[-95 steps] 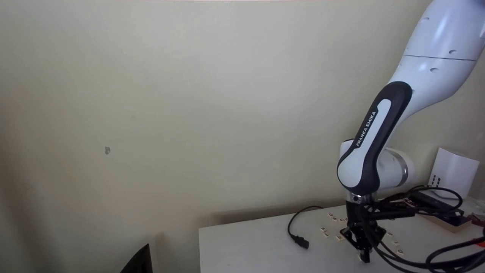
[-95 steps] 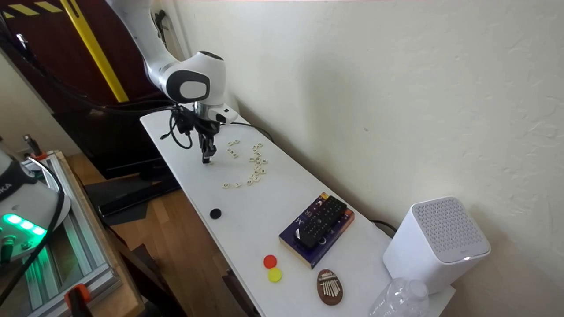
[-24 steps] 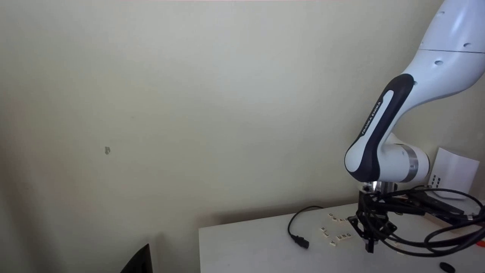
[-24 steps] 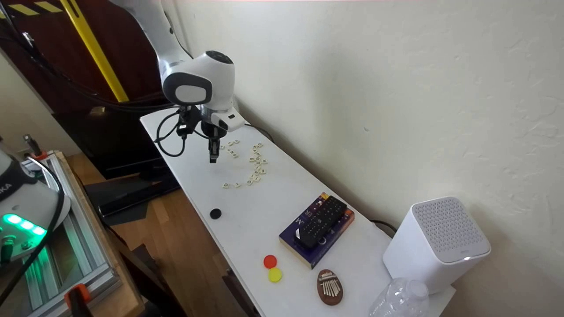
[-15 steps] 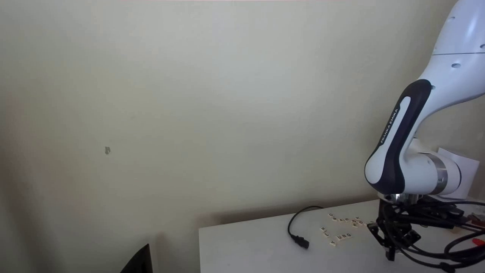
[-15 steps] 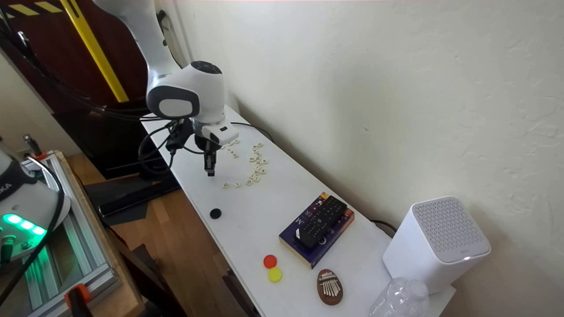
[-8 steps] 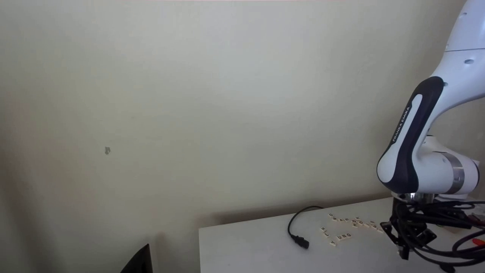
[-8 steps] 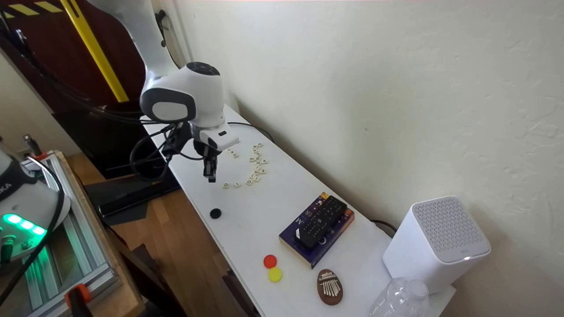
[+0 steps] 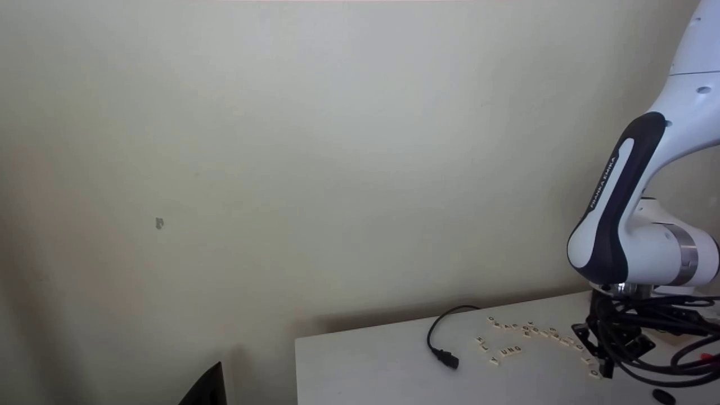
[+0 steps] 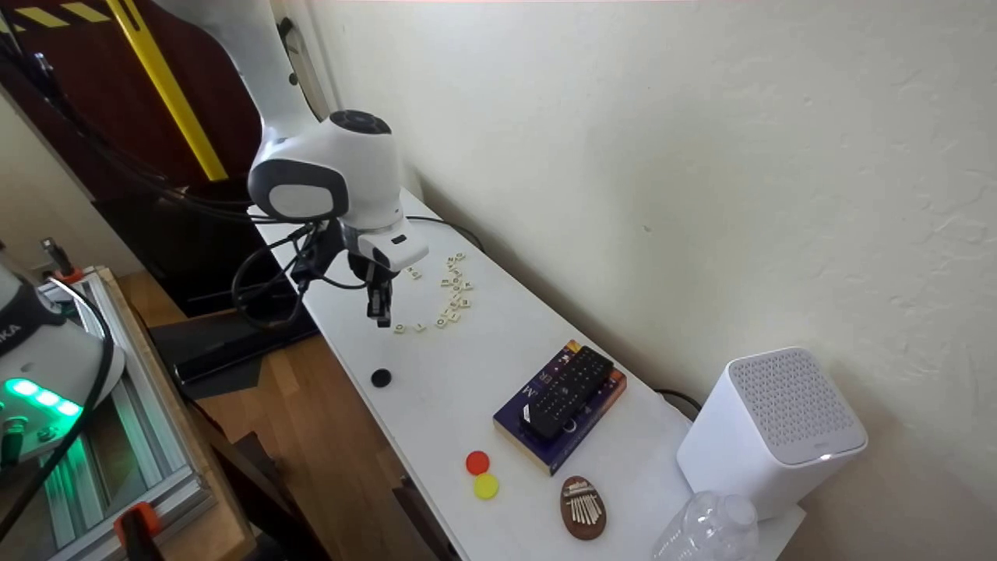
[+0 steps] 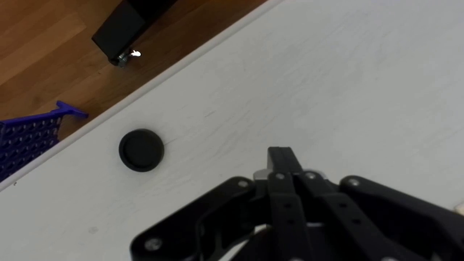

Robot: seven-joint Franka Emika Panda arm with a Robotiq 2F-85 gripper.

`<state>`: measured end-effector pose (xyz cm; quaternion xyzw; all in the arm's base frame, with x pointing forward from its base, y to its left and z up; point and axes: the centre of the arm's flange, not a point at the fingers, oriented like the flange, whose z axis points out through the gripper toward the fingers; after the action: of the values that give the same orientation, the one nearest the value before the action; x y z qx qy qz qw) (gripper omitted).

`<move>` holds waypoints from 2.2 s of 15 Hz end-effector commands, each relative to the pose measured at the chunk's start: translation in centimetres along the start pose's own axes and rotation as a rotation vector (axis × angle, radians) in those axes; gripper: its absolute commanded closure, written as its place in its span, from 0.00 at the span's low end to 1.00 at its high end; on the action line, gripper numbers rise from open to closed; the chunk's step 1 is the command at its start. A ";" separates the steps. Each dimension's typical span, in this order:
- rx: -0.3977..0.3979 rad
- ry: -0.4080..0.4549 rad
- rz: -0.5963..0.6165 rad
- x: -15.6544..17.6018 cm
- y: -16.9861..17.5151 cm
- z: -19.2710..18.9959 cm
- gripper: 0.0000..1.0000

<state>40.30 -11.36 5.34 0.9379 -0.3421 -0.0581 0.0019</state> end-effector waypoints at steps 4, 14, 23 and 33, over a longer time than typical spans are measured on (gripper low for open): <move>0.019 0.029 -0.033 0.7 0.6 0.0 1.00; 0.034 0.012 -0.093 1.7 -0.4 1.1 1.00; 0.028 -0.014 -0.143 1.7 -1.4 2.5 1.00; 0.049 -0.029 -0.333 1.3 -6.7 2.6 1.00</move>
<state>44.42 -7.86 3.66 0.9745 -0.2162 -0.0511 -0.0308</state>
